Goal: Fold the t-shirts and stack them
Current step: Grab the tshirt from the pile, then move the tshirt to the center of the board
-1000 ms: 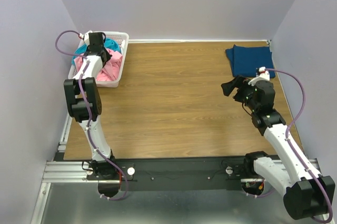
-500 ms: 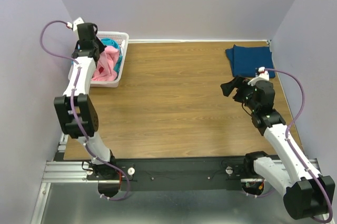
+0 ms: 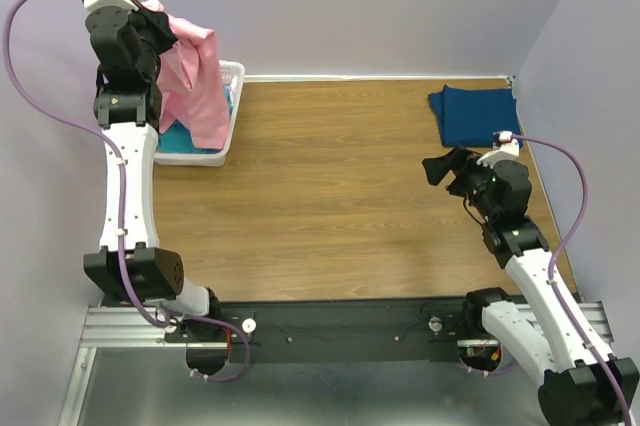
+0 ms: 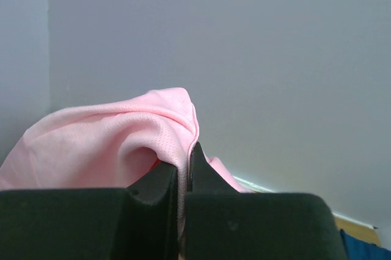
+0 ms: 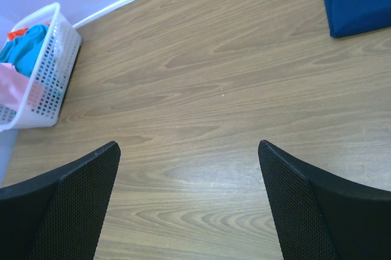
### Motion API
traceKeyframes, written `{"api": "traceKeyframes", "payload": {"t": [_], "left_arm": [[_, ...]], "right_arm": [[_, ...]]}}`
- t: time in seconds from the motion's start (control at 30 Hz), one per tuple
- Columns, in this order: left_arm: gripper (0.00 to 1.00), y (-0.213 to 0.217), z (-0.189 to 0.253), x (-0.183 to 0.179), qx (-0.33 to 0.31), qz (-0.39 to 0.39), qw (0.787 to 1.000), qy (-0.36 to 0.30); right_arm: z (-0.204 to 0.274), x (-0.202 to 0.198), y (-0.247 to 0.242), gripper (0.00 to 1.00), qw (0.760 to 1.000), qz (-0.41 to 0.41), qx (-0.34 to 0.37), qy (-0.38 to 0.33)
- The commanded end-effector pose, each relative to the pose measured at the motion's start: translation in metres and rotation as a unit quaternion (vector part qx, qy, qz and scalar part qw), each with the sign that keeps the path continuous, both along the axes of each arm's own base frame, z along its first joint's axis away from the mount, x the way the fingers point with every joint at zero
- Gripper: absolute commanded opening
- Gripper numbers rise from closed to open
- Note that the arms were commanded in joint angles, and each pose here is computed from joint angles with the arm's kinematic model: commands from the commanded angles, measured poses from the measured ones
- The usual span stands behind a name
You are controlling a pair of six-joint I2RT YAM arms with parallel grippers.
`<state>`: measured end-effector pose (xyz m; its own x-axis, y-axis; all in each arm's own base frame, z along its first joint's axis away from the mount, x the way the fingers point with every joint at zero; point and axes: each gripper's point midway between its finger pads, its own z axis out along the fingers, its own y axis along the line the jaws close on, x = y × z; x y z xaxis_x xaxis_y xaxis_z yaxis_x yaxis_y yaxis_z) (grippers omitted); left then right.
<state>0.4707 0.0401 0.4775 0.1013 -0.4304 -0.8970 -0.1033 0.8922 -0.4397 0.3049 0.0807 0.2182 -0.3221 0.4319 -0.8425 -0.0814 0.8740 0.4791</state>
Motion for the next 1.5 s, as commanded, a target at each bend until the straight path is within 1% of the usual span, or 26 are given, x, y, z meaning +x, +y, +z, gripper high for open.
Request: {"api": "traceKeyframes", "payload": {"t": [0.0,0.03,0.13,0.23,0.3,0.37,0.47,0.57,0.63,0.67,0.7,0.73,0.77,0.8,0.83,0.87,0.97,1.0,1.03,1.1,1.13,1.17,1.3,1.33,1.4,1.47], "left_arm": [[0.00,-0.041,0.065,-0.036,0.037,-0.083,0.992,-0.092],[0.00,-0.050,0.079,-0.047,0.045,-0.093,0.988,-0.113],[0.00,-0.078,0.094,-0.063,0.060,-0.128,0.981,-0.134],[0.00,-0.131,0.112,-0.090,0.063,-0.197,0.964,-0.166],[0.00,-0.156,0.124,-0.110,0.065,-0.235,0.951,-0.191],[0.00,-0.192,0.132,-0.133,0.064,-0.297,0.928,-0.214],[0.00,-0.232,0.135,-0.153,0.056,-0.359,0.903,-0.227],[0.00,-0.260,0.131,-0.163,0.051,-0.400,0.886,-0.227],[0.00,-0.267,0.112,-0.157,0.052,-0.408,0.888,-0.207],[0.00,-0.269,0.093,-0.149,0.047,-0.404,0.893,-0.194],[0.06,-0.268,0.079,-0.142,0.040,-0.396,0.899,-0.181],[0.16,-0.267,0.061,-0.134,0.037,-0.386,0.907,-0.164],[0.30,-0.259,0.043,-0.122,0.032,-0.354,0.923,-0.145],[0.31,-0.257,-0.006,-0.105,0.024,-0.333,0.939,-0.087],[0.35,-0.249,-0.034,-0.094,0.016,-0.303,0.951,-0.051],[0.56,-0.229,-0.089,-0.077,0.007,-0.244,0.970,0.018],[0.75,-0.195,-0.170,-0.069,-0.003,-0.176,0.976,0.125],[0.76,-0.185,-0.203,-0.072,-0.006,-0.164,0.973,0.163],[0.78,-0.166,-0.219,-0.072,-0.014,-0.142,0.973,0.182],[0.79,-0.152,-0.247,-0.086,-0.022,-0.126,0.970,0.205],[0.79,-0.150,-0.259,-0.089,-0.020,-0.124,0.968,0.218],[0.83,-0.148,-0.265,-0.095,-0.022,-0.120,0.967,0.224],[0.83,-0.148,-0.316,-0.119,-0.027,-0.131,0.950,0.281],[0.83,-0.148,-0.325,-0.124,-0.029,-0.133,0.947,0.290],[0.83,-0.151,-0.350,-0.139,-0.038,-0.143,0.936,0.320],[0.83,-0.157,-0.363,-0.149,-0.053,-0.159,0.927,0.335]], "right_arm": [[0.002,-0.003,0.002,1.00,1.000,0.008,0.000,-0.007],[0.003,-0.003,0.002,1.00,1.000,0.009,0.001,-0.008],[0.007,-0.004,0.004,1.00,1.000,0.013,0.004,-0.013],[0.010,-0.006,0.004,1.00,1.000,0.015,0.005,-0.018],[0.013,-0.007,0.004,1.00,1.000,0.016,0.007,-0.023],[0.017,-0.009,0.004,1.00,0.999,0.017,0.008,-0.029],[0.022,-0.011,0.003,1.00,0.999,0.014,0.009,-0.037],[0.023,-0.012,-0.001,1.00,0.999,0.003,0.007,-0.039],[0.025,-0.015,-0.005,1.00,0.999,-0.005,0.004,-0.042],[0.024,-0.015,-0.006,1.00,0.999,-0.008,0.003,-0.041],[0.024,-0.015,-0.009,1.00,0.999,-0.018,0.001,-0.041],[0.024,-0.016,-0.011,1.00,0.999,-0.023,0.000,-0.040],[0.023,-0.016,-0.013,1.00,0.999,-0.028,-0.002,-0.039],[0.022,-0.015,-0.015,1.00,0.999,-0.032,-0.004,-0.037],[0.019,-0.015,-0.016,1.00,0.999,-0.035,-0.006,-0.031],[0.017,-0.015,-0.016,1.00,0.999,-0.036,-0.007,-0.024],[0.010,-0.015,-0.016,1.00,0.999,-0.036,-0.010,-0.006],[0.006,-0.014,-0.016,1.00,0.999,-0.035,-0.012,0.002],[0.001,-0.015,-0.016,1.00,0.999,-0.036,-0.013,0.013],[-0.015,-0.015,-0.012,1.00,0.999,-0.031,-0.007,0.043],[-0.018,-0.017,-0.010,1.00,0.998,-0.027,-0.003,0.049],[-0.025,-0.017,-0.008,1.00,0.998,-0.021,-0.001,0.063],[-0.055,-0.029,-0.004,1.00,0.990,-0.024,0.021,0.139],[-0.070,-0.039,-0.007,1.00,0.983,-0.034,0.018,0.177],[-0.086,-0.050,-0.008,1.00,0.973,-0.043,0.022,0.224],[-0.109,-0.070,-0.011,1.00,0.957,-0.055,0.019,0.285]]}}
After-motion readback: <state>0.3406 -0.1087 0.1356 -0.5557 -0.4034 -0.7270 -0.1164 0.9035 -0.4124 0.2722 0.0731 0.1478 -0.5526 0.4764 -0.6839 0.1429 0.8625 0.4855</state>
